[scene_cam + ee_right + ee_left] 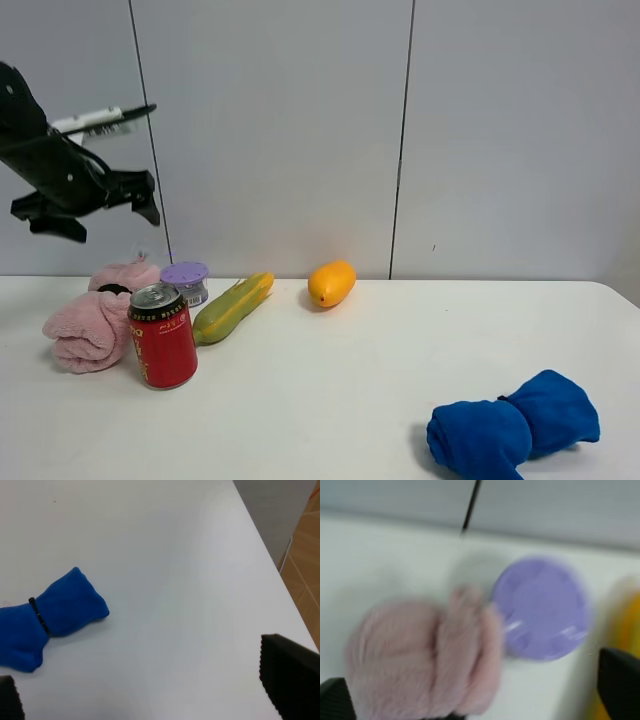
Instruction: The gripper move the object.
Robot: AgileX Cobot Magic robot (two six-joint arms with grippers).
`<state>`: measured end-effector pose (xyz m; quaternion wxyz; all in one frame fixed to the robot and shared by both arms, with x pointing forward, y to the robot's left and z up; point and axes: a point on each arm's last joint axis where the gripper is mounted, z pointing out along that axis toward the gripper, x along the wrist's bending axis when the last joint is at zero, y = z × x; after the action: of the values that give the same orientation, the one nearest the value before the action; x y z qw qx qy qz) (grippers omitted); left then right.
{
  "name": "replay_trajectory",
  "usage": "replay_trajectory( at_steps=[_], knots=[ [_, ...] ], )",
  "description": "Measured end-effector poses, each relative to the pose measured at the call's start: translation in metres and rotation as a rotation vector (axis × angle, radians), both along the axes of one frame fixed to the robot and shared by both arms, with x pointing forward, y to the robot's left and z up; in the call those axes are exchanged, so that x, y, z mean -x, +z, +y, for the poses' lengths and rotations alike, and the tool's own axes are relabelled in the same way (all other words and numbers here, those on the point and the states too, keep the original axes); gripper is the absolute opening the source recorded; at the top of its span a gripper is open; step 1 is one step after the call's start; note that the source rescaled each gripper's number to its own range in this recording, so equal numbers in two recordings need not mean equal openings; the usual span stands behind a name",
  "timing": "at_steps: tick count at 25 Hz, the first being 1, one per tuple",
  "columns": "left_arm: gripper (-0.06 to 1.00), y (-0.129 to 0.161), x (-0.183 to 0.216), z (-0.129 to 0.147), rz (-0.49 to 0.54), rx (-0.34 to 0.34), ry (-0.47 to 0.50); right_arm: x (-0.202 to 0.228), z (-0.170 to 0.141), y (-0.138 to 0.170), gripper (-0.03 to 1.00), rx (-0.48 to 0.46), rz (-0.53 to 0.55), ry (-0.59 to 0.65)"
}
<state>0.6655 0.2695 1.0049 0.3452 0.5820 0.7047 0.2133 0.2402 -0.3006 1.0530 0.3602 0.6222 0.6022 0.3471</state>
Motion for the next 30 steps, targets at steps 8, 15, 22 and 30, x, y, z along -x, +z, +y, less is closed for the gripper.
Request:
replay_trajectory(
  at_steps=[8, 15, 22, 30],
  knots=[
    [1.00, 0.132, 0.062, -0.039, -0.353, -0.150, -0.201, 0.000, 0.000, 0.000, 1.00, 0.000, 0.000, 0.000],
    [1.00, 0.207, 0.128, -0.037, -0.558, -0.275, -0.256, 0.000, 0.000, 0.000, 1.00, 0.000, 0.000, 0.000],
    [1.00, 0.232, 0.170, -0.024, -0.562, -0.338, -0.246, 0.000, 0.000, 0.000, 1.00, 0.000, 0.000, 0.000],
    [1.00, 0.231, 0.232, -0.006, -0.527, -0.369, -0.231, 0.000, 0.000, 0.000, 1.00, 0.000, 0.000, 0.000]
  ],
)
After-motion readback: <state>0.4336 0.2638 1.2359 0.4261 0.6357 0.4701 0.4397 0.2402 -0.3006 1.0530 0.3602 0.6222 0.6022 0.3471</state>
